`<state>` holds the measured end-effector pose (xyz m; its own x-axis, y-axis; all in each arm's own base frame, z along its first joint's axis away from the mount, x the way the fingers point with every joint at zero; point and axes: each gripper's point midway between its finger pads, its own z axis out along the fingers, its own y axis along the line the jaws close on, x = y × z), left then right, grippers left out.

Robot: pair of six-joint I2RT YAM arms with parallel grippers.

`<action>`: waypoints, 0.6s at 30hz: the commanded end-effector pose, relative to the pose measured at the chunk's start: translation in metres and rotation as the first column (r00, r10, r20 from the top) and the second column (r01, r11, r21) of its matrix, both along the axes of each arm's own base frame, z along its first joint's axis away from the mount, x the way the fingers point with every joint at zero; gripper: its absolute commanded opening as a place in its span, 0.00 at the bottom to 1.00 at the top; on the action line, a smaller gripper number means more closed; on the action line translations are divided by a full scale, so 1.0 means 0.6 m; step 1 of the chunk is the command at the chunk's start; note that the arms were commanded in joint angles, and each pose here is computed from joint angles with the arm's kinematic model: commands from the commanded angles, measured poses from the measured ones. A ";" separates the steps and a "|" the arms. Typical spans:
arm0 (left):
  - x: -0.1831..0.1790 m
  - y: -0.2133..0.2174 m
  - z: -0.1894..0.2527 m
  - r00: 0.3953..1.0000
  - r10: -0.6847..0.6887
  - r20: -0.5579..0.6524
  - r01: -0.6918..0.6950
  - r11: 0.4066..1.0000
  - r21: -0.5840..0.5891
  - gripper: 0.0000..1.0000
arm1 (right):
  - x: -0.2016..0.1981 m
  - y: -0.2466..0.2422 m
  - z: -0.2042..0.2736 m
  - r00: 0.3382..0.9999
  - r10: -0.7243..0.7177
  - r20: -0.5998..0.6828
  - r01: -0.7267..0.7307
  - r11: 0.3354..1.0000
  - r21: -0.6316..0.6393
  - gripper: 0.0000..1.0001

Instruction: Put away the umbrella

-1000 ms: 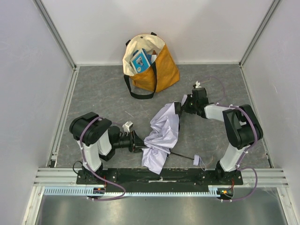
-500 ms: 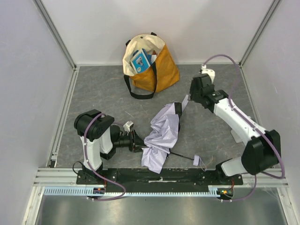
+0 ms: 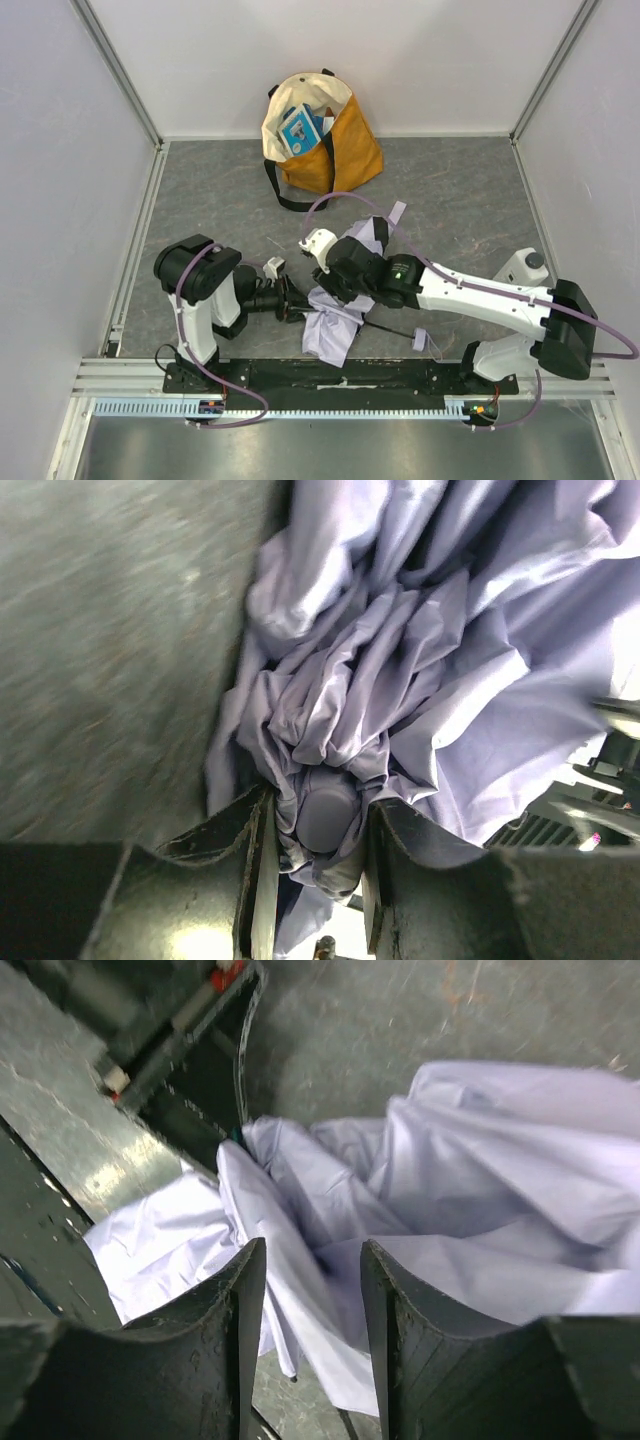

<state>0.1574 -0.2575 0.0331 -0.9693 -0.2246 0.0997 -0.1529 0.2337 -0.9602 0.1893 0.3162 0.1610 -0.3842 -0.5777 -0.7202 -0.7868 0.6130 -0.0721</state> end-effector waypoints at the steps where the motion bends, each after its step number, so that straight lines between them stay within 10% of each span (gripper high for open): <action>1: 0.052 -0.012 0.041 0.991 0.065 0.115 -0.066 0.998 0.001 0.02 | -0.011 0.017 -0.036 0.998 0.056 -0.036 -0.055 0.998 0.029 0.50; 18: 0.051 -0.018 0.037 0.994 -0.022 0.107 0.015 0.997 0.071 0.02 | 0.031 -0.016 -0.102 0.998 -0.037 -0.046 0.035 0.999 -0.034 0.59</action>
